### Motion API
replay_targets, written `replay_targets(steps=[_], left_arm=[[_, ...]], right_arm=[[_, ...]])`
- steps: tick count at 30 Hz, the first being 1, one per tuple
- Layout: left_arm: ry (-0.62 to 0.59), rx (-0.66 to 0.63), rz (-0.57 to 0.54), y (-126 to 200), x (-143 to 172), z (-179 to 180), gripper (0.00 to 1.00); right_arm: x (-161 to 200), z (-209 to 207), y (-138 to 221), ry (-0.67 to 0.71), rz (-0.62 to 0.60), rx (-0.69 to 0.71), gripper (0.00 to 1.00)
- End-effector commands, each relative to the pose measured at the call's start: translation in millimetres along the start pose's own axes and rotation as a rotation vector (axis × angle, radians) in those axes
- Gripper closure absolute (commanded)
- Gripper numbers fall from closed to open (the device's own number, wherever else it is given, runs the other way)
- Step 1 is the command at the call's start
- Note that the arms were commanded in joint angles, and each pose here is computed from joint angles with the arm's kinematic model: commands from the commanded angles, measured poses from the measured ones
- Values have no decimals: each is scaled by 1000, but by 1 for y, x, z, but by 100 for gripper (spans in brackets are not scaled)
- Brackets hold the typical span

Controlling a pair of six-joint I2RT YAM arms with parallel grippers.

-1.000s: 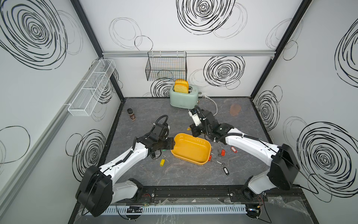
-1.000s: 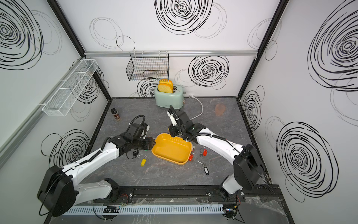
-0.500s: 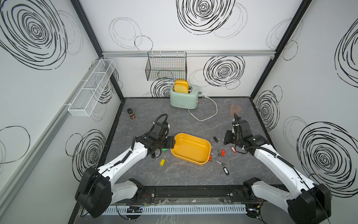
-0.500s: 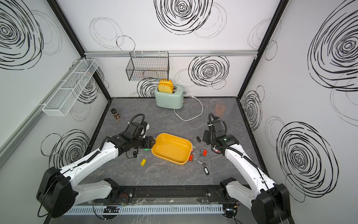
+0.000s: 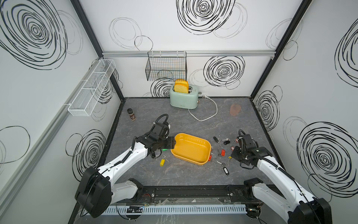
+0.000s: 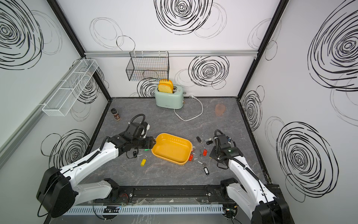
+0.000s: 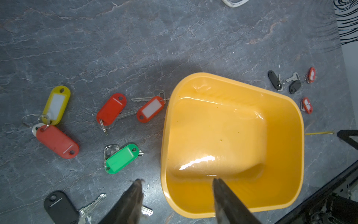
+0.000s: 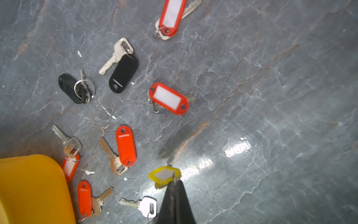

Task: Take the keys out of the storage box
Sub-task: Place the key at the center of the board.

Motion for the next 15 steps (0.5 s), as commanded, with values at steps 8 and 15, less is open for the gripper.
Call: replay_targets(steps=[8, 15], left_arm=[[-2, -1, -30, 4, -6, -3, 37], [9, -20, -59, 9, -12, 1, 37]], right_arm=[[3, -8, 1, -68, 10, 35, 75], [-14, 5, 19, -52, -62, -35, 66]])
Point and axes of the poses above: each gripper's point midway between its finger pads, its own y axis back along the fingers, its own z axis along the line the jaws close on, x = y × z, the point moved 4 cm from there along y, back along the fingers, and after that the axes turned 3 degrees about y, right-handed, at the moved point
